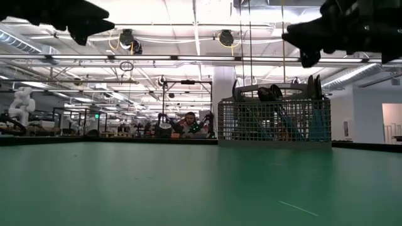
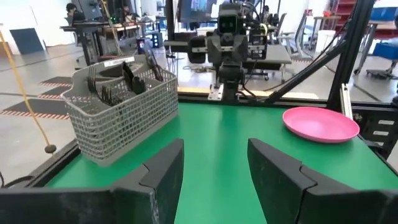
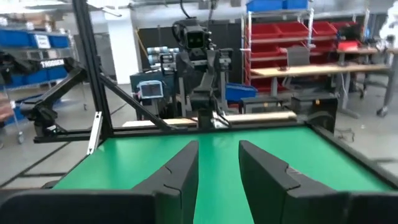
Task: Sort silverware
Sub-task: Return to Home Position
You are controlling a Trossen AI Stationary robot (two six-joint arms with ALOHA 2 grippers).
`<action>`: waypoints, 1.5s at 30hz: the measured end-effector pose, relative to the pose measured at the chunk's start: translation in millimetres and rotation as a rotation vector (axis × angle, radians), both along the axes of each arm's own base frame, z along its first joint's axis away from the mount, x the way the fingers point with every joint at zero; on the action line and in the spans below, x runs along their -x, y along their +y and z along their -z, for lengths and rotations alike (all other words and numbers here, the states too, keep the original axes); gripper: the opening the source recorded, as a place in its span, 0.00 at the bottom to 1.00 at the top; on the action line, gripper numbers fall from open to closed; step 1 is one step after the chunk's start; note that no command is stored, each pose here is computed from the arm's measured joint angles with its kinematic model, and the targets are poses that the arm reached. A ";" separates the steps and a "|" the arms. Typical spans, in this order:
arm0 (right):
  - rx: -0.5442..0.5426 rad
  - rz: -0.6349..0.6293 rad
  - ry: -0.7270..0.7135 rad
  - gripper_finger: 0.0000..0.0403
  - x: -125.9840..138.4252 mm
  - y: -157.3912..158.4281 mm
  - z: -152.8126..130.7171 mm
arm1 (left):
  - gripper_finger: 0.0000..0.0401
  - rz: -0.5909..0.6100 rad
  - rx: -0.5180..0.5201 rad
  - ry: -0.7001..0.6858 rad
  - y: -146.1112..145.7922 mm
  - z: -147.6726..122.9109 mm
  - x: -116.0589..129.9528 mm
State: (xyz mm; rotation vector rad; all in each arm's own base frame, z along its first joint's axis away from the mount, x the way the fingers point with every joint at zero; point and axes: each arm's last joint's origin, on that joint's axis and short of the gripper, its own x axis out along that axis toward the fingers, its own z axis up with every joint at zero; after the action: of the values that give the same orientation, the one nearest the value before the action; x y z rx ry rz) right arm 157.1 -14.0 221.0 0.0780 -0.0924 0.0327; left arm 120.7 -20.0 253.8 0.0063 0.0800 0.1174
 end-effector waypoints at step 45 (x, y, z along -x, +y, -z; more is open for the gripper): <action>-0.122 -0.160 0.068 0.25 2.3 9.6 28.9 | 0.45 0.075 0.119 -0.174 3.8 72.2 23.2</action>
State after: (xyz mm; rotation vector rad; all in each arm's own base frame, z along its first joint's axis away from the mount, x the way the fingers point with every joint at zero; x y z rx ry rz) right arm 154.8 -4.4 192.2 0.2079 -0.0200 0.1839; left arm 97.5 -16.2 181.6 -0.1192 -0.0871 0.0382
